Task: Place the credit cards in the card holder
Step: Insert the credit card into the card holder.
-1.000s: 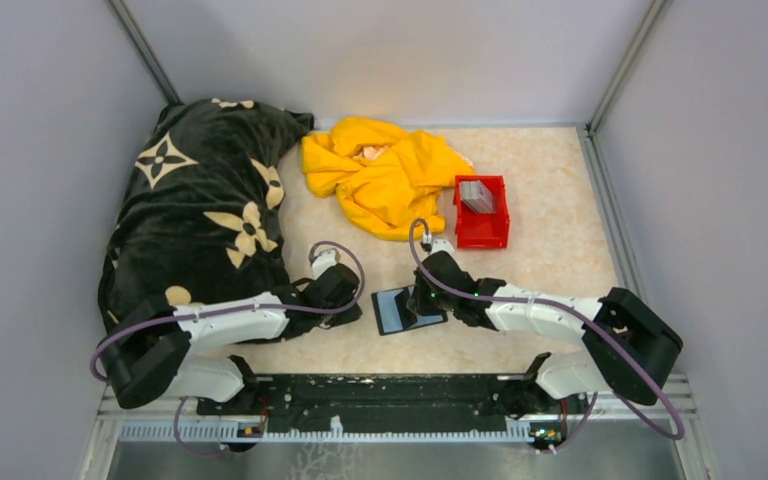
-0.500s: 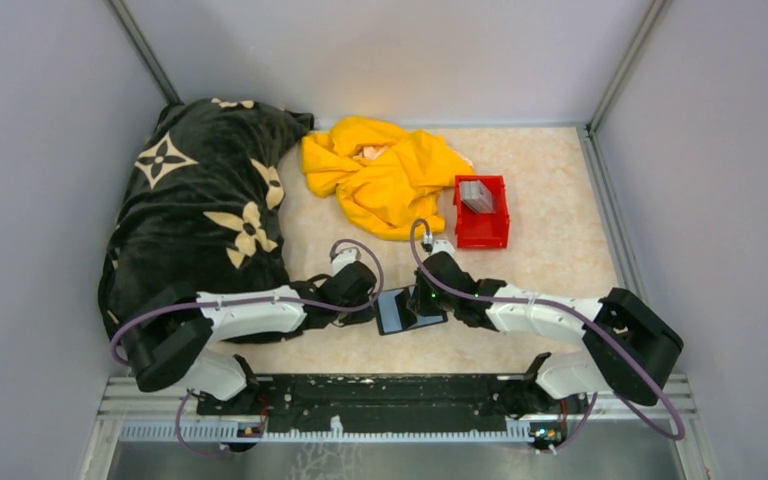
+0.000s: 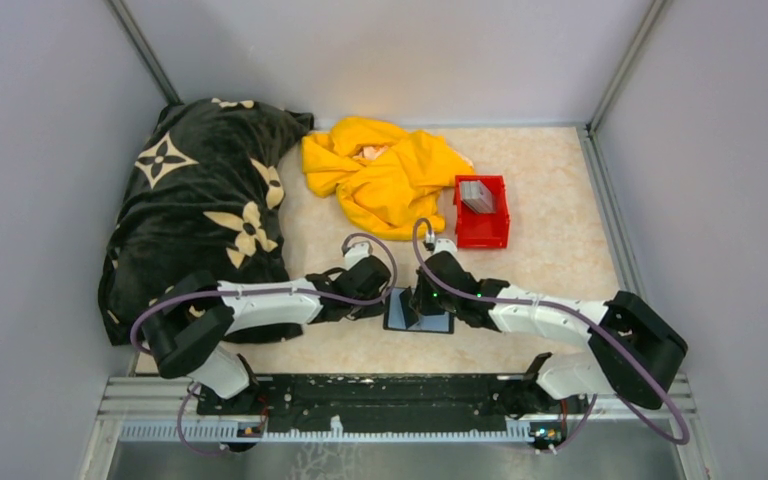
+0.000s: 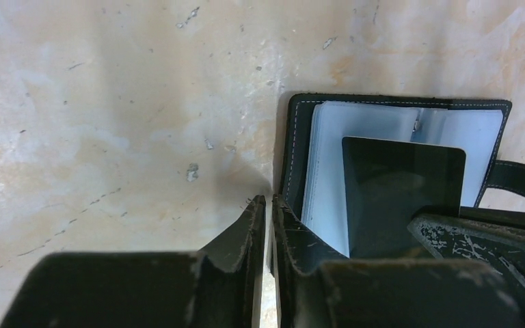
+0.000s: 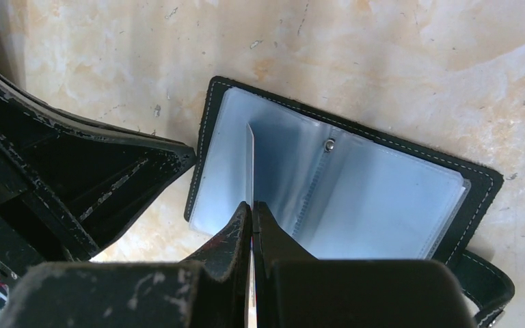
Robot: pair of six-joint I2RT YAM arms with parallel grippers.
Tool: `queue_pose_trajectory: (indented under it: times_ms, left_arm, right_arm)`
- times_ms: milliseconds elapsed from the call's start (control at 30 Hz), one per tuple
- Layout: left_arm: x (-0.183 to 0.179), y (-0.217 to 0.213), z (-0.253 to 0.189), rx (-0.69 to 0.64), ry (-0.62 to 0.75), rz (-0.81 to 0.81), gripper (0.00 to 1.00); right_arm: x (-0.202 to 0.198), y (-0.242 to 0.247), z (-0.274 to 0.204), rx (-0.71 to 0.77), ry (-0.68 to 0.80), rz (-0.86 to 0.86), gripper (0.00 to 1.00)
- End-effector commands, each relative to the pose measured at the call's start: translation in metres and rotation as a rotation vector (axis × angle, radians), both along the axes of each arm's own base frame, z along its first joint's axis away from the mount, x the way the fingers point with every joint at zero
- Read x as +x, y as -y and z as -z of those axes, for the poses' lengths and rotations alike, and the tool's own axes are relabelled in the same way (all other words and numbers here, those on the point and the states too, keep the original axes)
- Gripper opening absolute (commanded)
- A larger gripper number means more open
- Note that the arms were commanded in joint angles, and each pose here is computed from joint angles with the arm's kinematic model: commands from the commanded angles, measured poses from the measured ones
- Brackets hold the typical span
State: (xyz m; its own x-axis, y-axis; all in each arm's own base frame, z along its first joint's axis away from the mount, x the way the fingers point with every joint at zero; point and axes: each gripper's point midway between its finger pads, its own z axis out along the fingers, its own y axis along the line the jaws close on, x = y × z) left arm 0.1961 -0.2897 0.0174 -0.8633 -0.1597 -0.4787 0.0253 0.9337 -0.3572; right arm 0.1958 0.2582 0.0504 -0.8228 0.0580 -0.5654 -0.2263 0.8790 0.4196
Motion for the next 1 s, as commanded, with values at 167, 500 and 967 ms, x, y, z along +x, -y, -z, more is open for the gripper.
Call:
queue_pose_trajectory:
  times_ms: [167,500,967]
  left_arm:
    - [-0.036,-0.038,0.05,0.186,-0.152,0.017,0.16]
    - [-0.041,-0.041,0.054,0.196,-0.165,0.013,0.16]
    - [-0.044,-0.043,0.055,0.199,-0.164,0.016,0.16]
  right_arm:
    - [0.005,0.014,-0.018,-0.006,0.078,0.049,0.0]
    - [0.002,0.038,-0.023,0.034,0.093,0.159,0.0]
    - [-0.002,0.049,-0.004,0.121,0.021,0.258,0.0]
